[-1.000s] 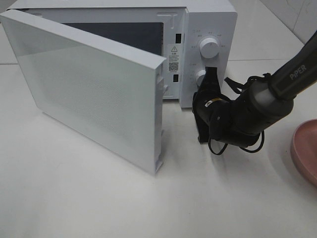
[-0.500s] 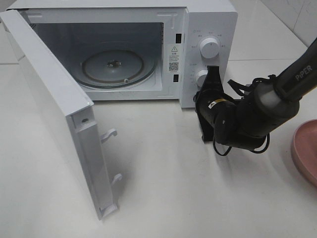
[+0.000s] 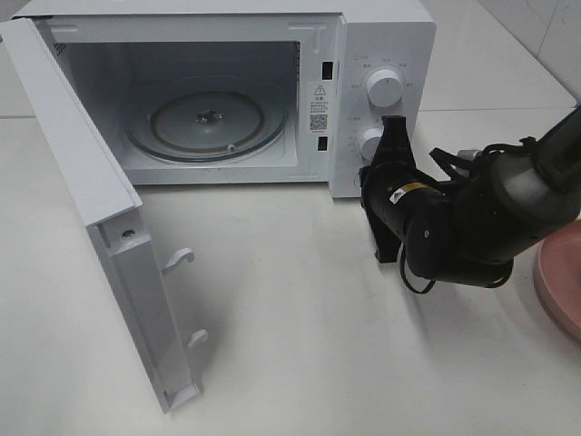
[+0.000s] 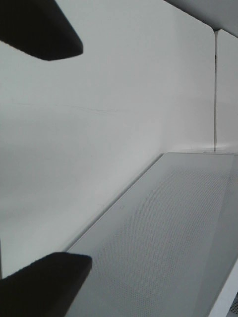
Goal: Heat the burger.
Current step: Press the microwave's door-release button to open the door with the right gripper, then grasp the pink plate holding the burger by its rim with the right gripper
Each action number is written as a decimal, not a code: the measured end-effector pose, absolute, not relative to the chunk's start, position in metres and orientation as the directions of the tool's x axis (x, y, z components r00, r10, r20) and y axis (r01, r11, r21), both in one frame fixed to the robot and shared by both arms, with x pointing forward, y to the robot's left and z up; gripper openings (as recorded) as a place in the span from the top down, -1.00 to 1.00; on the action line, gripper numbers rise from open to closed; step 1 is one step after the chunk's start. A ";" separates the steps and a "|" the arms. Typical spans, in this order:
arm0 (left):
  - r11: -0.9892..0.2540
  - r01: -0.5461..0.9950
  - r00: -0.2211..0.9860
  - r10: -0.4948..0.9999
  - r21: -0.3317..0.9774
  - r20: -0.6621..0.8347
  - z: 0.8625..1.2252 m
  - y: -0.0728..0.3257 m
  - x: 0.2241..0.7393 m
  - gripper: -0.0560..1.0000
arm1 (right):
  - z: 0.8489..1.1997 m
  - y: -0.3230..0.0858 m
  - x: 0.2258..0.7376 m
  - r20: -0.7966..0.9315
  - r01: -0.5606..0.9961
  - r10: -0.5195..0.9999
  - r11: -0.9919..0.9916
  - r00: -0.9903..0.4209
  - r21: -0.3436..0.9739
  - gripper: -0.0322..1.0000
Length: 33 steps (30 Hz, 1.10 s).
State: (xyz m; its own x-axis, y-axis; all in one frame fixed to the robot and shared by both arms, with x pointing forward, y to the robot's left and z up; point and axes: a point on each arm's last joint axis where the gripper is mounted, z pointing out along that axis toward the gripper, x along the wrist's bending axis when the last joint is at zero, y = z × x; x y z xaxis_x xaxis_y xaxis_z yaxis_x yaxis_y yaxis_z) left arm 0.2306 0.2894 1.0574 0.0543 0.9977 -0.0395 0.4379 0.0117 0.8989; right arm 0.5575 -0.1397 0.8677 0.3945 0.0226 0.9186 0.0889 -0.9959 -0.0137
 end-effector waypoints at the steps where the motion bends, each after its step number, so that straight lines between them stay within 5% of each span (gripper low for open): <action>1: 0.012 0.438 0.054 0.998 0.899 -0.039 1.057 0.289 0.231 -0.95 | 0.868 -0.140 0.558 0.919 0.089 0.023 -0.996 0.394 -0.014 0.92; 16: 0.012 0.438 0.054 0.998 0.899 -0.039 1.057 0.289 0.231 -0.95 | 0.883 -0.155 0.521 0.870 0.190 0.140 -0.980 0.472 0.055 0.92; 24: 0.012 0.438 0.054 0.998 0.899 -0.039 1.057 0.289 0.231 -0.95 | 0.906 -0.155 0.503 0.784 0.390 0.380 -0.900 0.490 0.192 0.92; 26: 0.012 0.438 0.054 0.998 0.899 -0.039 1.057 0.289 0.231 -0.95 | 0.915 -0.154 0.493 0.709 0.536 0.546 -0.798 0.447 0.277 0.92; 33: 0.012 0.438 0.054 0.998 0.899 -0.039 1.057 0.289 0.231 -0.95 | 0.925 -0.152 0.476 0.575 0.741 0.757 -0.571 0.310 0.353 0.91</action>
State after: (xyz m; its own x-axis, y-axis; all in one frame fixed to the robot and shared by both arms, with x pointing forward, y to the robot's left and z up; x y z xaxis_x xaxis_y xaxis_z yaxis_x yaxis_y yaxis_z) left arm 0.2306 0.2894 1.0574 0.0543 0.9977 -0.0395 0.4379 0.0117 0.8989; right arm 0.4762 -0.1524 0.9252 0.3102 0.7574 0.5746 0.7407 -0.5714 0.3532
